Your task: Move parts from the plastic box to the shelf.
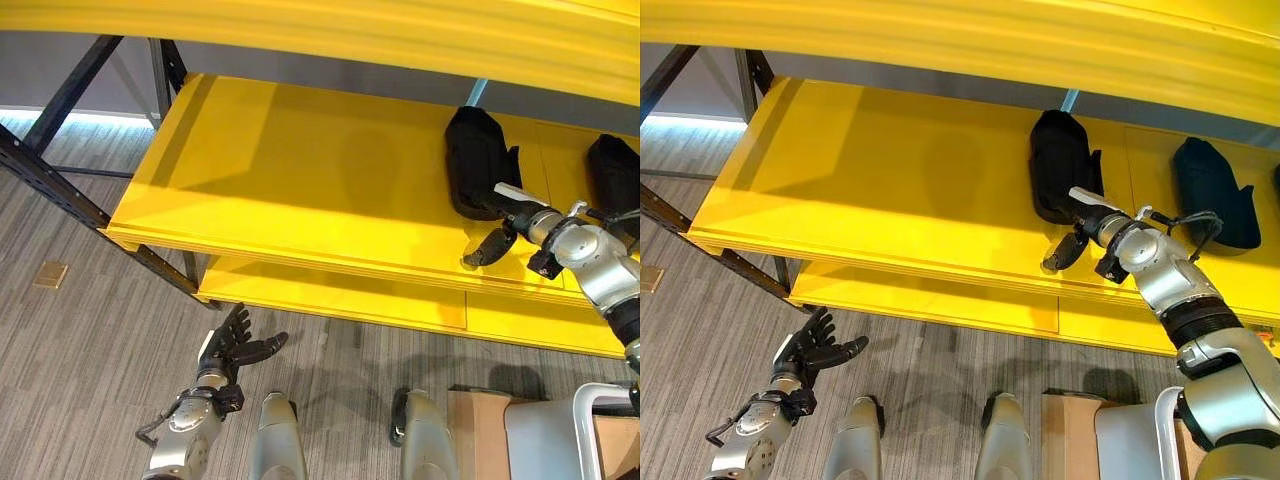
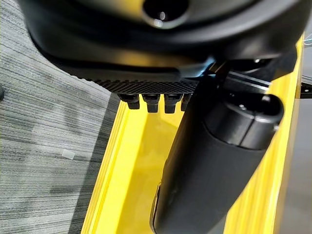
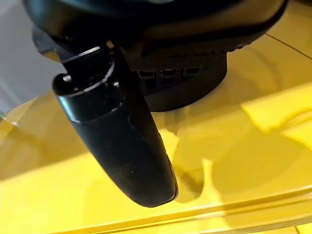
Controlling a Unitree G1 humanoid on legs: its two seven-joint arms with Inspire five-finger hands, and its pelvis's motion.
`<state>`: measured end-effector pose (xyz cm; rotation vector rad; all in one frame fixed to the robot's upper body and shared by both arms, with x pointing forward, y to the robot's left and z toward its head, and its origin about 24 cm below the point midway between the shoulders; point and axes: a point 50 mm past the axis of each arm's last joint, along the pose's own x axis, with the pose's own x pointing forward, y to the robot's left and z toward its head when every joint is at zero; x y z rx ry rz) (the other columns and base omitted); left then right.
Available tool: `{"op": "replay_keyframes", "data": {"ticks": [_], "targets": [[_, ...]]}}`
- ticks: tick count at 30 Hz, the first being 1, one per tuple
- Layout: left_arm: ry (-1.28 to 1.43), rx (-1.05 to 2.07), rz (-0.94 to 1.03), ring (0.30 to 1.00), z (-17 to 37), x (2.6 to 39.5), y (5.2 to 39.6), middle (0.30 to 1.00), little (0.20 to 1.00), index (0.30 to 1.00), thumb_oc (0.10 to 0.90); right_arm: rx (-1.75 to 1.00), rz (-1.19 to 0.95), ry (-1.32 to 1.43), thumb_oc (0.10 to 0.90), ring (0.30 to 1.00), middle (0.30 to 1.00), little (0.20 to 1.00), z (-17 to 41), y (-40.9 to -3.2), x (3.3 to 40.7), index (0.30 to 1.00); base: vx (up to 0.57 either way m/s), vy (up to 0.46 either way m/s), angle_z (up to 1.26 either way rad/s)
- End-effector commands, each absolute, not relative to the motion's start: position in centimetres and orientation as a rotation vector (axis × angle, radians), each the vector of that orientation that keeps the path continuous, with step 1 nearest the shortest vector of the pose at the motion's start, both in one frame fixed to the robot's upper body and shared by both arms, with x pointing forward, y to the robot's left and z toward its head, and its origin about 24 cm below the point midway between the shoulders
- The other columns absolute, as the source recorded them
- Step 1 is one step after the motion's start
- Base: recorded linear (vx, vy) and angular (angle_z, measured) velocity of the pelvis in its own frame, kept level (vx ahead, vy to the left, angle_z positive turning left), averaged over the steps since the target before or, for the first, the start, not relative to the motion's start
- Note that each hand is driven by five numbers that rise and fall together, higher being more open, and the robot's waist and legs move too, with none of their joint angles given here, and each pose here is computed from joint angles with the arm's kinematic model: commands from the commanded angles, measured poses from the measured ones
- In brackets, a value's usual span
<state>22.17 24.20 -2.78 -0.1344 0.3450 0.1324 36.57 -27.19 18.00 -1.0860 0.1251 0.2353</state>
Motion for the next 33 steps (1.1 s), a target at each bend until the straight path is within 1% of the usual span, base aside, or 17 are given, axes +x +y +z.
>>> {"op": "replay_keyframes", "data": {"ticks": [1,21,26,33], "targets": [[0.183,-0.055,0.11,1.0,0.8,23.8,26.0,1.0,1.0,1.0,0.9,-1.063,0.204,-0.01,0.9,1.0,1.0,1.0,21.6,-27.2,36.4,1.0,0.0,0.0,0.0],[0.194,-0.059,0.095,1.0,0.7,23.8,25.9,1.0,1.0,1.0,0.9,-0.987,0.32,0.044,0.9,1.0,1.0,1.0,19.9,-26.1,36.1,1.0,0.0,0.0,0.0],[0.199,-0.064,0.088,1.0,0.6,23.7,25.8,1.0,1.0,1.0,0.9,-0.973,0.324,0.078,0.9,1.0,1.0,1.0,19.0,-26.6,35.9,1.0,0.0,0.0,0.0],[0.197,-0.07,0.082,1.0,0.6,23.8,25.5,1.0,1.0,1.0,0.9,-0.93,0.377,0.108,0.9,1.0,1.0,1.0,17.4,-26.2,35.4,1.0,0.0,0.0,0.0]]}}
